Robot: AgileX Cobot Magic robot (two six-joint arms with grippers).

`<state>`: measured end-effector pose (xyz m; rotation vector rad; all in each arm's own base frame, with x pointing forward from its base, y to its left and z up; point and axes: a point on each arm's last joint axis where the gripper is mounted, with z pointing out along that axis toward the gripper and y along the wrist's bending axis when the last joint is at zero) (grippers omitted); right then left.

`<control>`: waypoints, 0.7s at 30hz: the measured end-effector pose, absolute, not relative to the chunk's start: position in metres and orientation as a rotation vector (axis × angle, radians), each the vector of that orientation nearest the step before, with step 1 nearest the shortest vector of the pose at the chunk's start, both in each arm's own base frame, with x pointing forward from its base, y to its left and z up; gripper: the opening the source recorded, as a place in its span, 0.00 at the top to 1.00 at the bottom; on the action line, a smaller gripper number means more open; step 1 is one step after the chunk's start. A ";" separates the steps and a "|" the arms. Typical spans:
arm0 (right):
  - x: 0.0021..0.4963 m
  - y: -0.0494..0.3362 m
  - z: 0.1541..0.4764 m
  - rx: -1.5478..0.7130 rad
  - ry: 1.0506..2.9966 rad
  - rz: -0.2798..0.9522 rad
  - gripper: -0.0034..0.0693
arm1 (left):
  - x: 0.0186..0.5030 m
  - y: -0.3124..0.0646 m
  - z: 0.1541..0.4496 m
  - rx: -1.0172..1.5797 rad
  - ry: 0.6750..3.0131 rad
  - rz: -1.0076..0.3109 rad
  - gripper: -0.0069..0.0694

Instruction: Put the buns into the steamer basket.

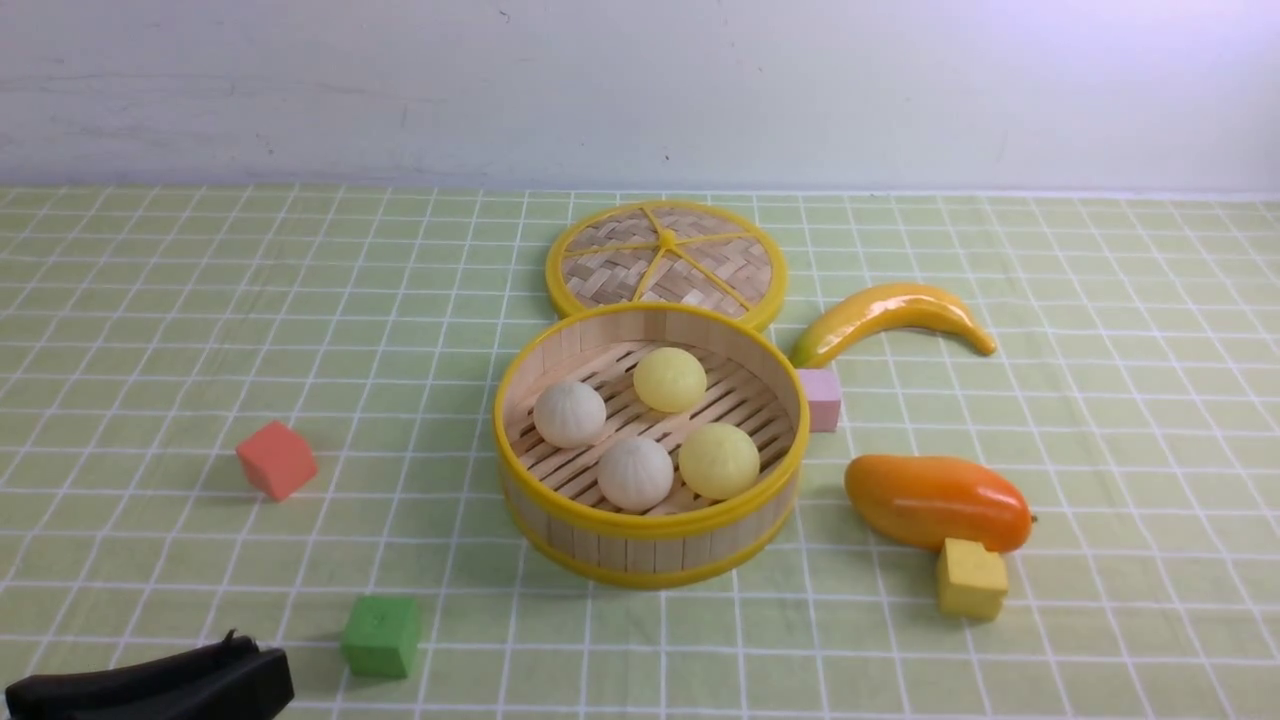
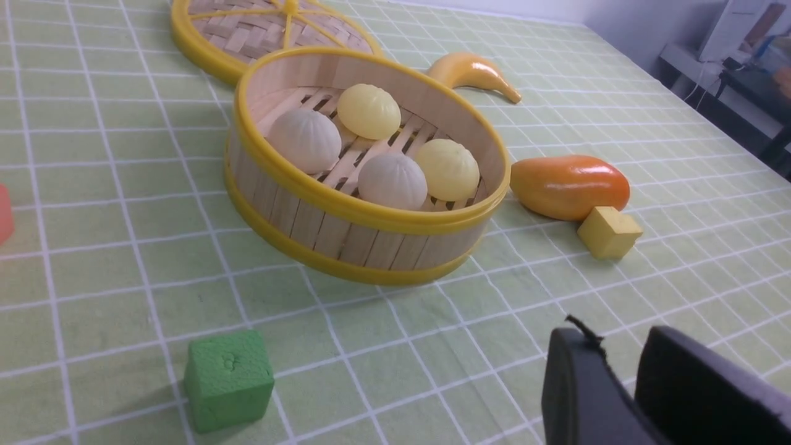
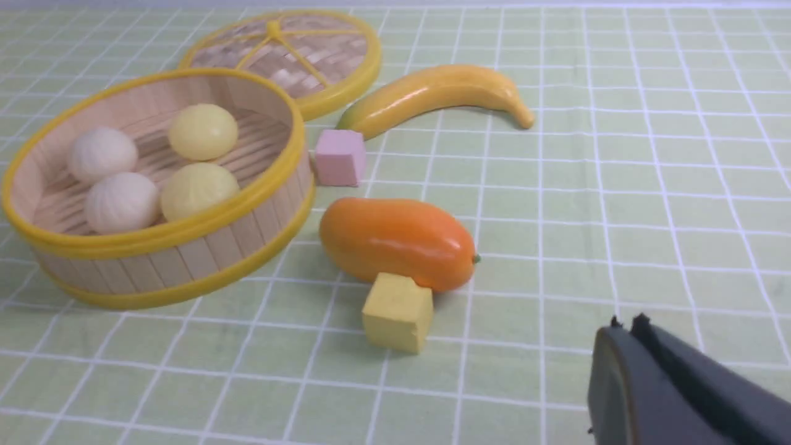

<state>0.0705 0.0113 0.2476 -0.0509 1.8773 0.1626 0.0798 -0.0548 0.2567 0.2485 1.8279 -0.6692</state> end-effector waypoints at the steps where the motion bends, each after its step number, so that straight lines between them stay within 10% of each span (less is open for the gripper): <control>1: 0.061 0.009 0.225 -0.031 1.843 0.149 0.97 | 0.080 -0.055 0.257 0.249 1.828 -0.669 0.72; 7: 0.052 0.007 0.173 -0.020 1.875 0.125 0.97 | 0.080 -0.055 0.257 0.249 1.829 -0.669 0.72; 21: 0.052 0.008 0.173 -0.014 1.878 0.137 0.97 | 0.079 -0.055 0.256 0.252 1.835 -0.670 0.70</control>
